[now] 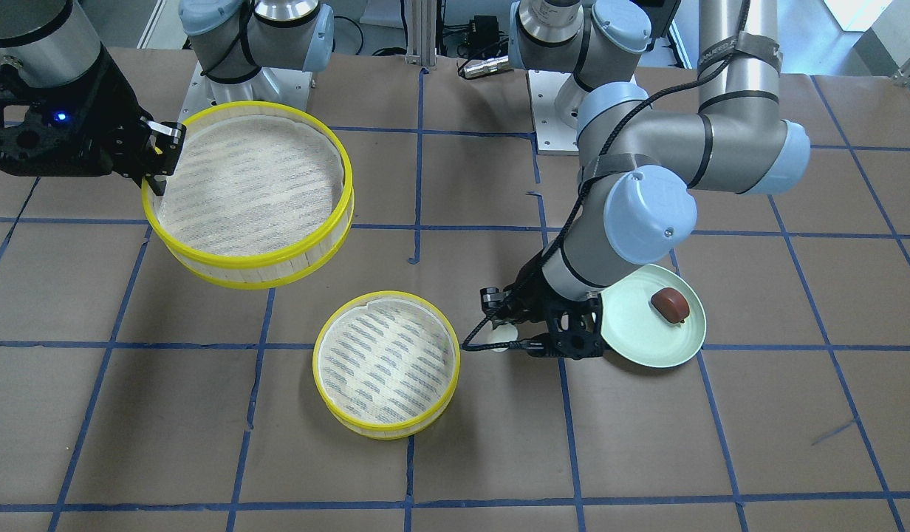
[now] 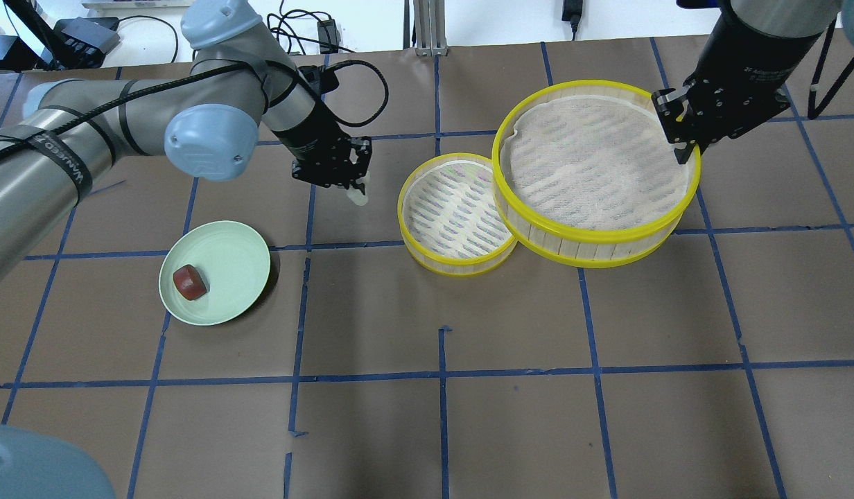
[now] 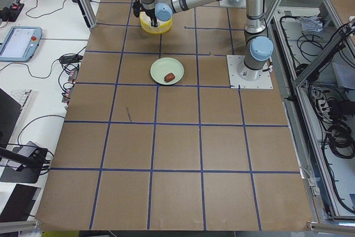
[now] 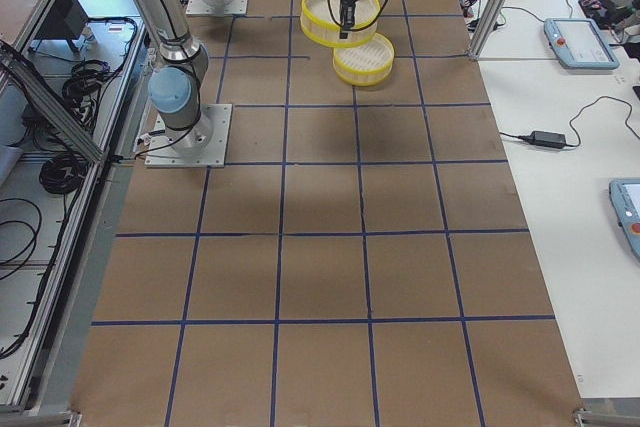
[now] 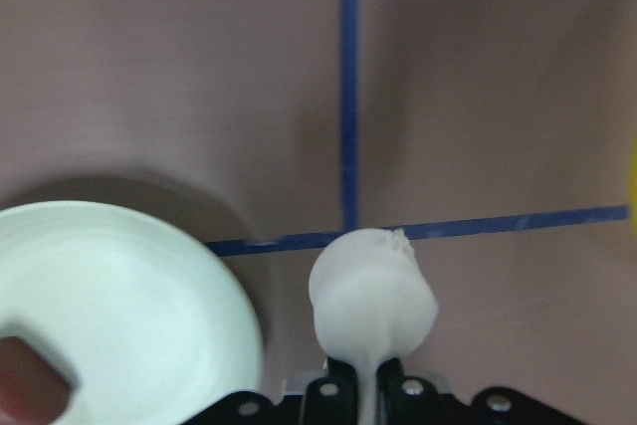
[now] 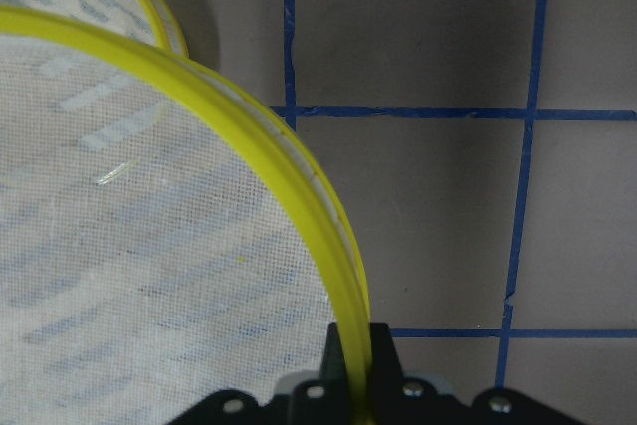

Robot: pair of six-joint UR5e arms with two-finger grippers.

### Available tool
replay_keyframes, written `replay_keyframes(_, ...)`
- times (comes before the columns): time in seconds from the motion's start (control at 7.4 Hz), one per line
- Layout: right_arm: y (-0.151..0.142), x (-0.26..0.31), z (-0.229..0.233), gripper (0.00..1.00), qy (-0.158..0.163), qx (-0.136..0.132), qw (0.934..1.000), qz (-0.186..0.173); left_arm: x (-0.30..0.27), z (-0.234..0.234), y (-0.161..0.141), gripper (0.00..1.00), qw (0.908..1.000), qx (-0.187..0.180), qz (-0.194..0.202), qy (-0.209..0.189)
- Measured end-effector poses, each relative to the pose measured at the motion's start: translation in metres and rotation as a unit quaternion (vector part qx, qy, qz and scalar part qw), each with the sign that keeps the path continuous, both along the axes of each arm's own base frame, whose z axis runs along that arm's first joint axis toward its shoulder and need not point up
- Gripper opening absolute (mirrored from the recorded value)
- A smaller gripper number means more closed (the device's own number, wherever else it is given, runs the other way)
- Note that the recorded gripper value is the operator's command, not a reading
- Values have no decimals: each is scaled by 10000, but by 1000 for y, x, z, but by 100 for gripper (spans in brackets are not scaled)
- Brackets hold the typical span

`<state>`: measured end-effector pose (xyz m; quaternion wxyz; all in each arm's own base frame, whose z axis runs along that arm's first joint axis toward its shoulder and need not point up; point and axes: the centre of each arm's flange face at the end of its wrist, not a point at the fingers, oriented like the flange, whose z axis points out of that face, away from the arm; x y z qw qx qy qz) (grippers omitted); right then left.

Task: Place buns in different layers of steamer
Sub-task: 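Carry the white bun with the left gripper over the lower steamer tier, then lower the white bun into the lower tier and open the left gripper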

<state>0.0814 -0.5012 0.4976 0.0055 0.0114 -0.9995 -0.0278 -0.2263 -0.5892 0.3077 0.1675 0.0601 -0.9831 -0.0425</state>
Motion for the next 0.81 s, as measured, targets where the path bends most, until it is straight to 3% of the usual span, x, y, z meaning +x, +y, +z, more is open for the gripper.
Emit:
replay_keyframes(0.14,0,-4,-1,13,57,13,10000,-24,-32,-7,2,15,9996,-23,144,261)
replay_keyframes(0.54,-2,-15,-2,13,151,12,9998,-130,-79,-47,-5,59,9973,-105,350,633)
replay_keyframes(0.81,-3,-24,-1,13,184,17,9996,-218,-84,-60,-8,69,9971,-101,364,659)
